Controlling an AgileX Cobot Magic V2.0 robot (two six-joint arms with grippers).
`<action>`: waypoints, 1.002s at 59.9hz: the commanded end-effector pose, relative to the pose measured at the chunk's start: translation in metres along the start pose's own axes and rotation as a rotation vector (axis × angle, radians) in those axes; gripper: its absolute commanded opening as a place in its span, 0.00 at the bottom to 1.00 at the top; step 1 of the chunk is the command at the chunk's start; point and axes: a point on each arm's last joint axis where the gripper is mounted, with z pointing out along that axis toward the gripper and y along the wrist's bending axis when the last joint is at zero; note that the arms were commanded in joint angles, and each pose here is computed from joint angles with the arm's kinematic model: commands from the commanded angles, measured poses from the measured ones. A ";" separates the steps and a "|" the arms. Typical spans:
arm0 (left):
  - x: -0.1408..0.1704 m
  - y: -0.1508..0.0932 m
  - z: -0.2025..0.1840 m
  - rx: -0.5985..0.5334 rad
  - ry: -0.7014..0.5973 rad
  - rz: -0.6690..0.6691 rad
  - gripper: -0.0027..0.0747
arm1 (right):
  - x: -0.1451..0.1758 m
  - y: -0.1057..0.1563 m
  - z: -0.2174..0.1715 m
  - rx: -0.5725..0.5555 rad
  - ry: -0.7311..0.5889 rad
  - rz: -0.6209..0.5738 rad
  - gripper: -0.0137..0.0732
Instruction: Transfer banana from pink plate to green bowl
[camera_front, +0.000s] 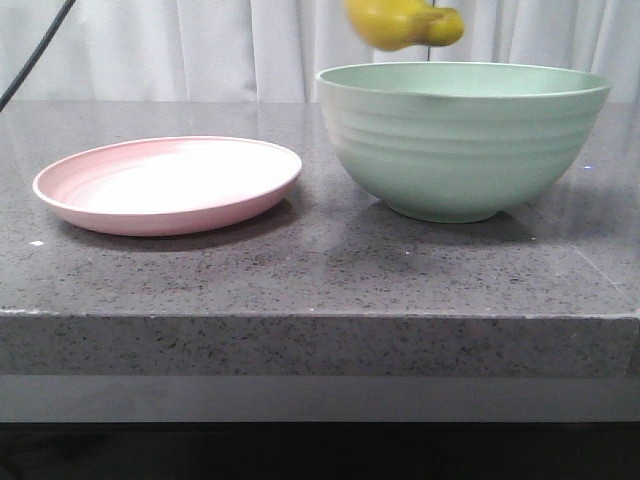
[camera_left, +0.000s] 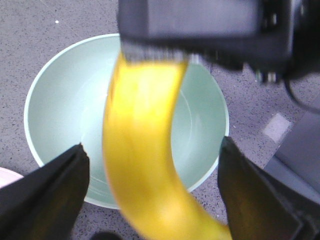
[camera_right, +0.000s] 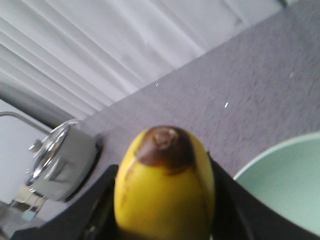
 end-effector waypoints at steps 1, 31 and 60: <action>-0.019 -0.008 -0.024 0.022 -0.127 -0.002 0.71 | -0.028 0.021 -0.008 -0.026 -0.116 -0.127 0.28; -0.017 -0.008 -0.024 0.023 -0.113 -0.002 0.71 | -0.014 -0.032 0.054 0.156 0.033 -0.417 0.28; -0.017 -0.008 -0.024 0.023 -0.113 -0.002 0.71 | -0.005 -0.048 0.067 0.181 0.080 -0.399 0.48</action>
